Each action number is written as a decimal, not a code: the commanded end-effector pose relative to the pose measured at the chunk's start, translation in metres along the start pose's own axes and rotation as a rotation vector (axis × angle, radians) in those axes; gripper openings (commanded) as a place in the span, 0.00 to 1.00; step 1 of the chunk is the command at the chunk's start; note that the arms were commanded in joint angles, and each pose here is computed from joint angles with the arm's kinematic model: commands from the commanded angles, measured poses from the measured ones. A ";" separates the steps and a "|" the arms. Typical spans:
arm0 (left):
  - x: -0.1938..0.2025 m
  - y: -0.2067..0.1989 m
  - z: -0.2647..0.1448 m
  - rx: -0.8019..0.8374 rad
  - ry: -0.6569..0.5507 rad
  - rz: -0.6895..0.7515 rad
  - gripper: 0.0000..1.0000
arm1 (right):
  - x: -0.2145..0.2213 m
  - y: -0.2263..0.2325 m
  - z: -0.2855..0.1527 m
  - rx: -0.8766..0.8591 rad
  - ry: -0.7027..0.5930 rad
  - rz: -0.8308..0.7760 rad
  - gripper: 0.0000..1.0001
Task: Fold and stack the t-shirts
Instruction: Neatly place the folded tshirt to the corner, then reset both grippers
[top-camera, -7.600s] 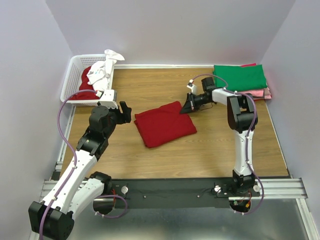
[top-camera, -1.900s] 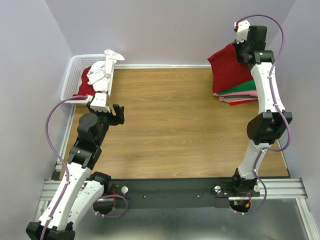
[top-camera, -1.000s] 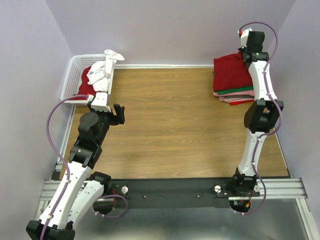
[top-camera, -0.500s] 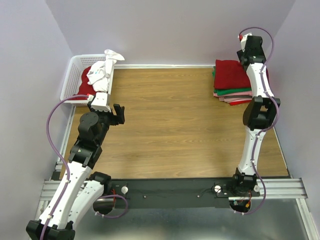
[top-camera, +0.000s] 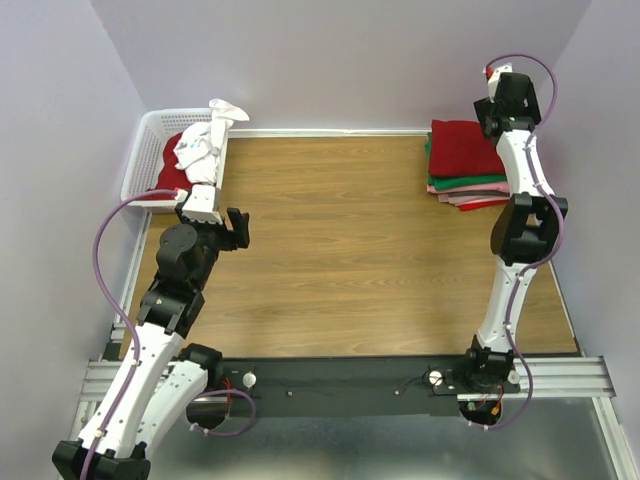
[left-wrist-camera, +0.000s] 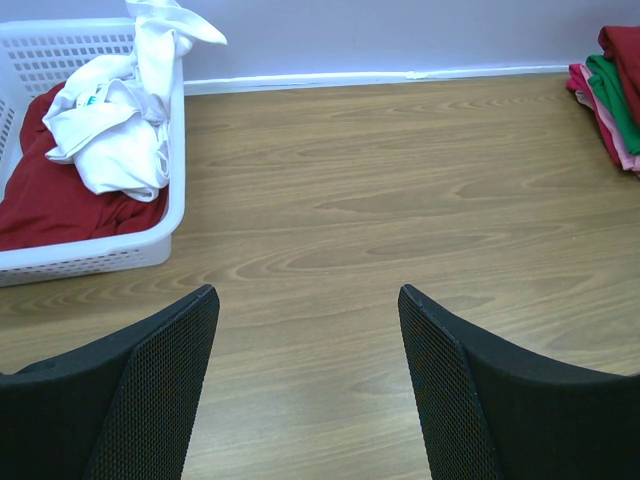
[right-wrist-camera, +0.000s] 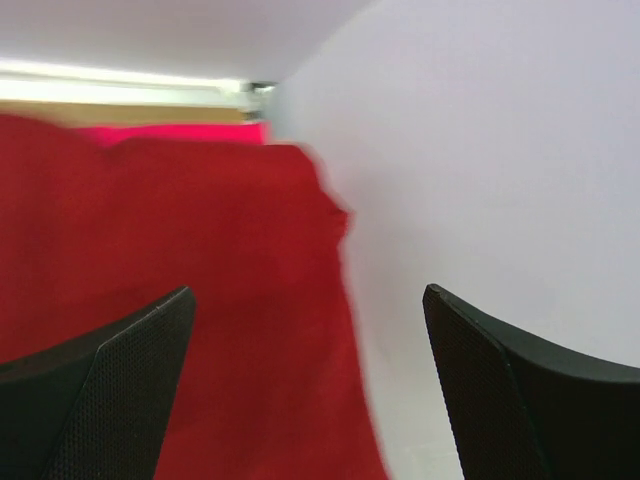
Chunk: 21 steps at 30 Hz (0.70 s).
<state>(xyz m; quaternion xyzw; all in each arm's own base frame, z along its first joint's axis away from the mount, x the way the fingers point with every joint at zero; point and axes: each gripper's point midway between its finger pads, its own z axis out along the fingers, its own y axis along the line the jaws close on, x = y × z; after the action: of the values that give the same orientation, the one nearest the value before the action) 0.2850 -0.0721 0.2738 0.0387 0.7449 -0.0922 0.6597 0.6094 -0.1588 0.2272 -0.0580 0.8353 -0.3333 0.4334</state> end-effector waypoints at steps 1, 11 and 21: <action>-0.008 0.002 -0.001 -0.012 -0.029 0.009 0.80 | -0.018 0.016 -0.029 -0.178 -0.111 0.085 1.00; -0.013 0.004 -0.005 -0.017 -0.052 0.011 0.81 | -0.015 0.085 -0.113 -0.633 -0.246 0.169 1.00; -0.024 0.005 -0.013 -0.020 -0.097 0.003 0.91 | 0.009 0.094 -0.217 -0.825 -0.333 0.199 1.00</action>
<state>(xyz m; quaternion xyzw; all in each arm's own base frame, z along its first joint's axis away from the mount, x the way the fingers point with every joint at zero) 0.2783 -0.0698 0.2854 0.0382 0.7304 -0.0943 0.6754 0.4829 -0.0041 0.2388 -0.1791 0.8364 0.0316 0.5170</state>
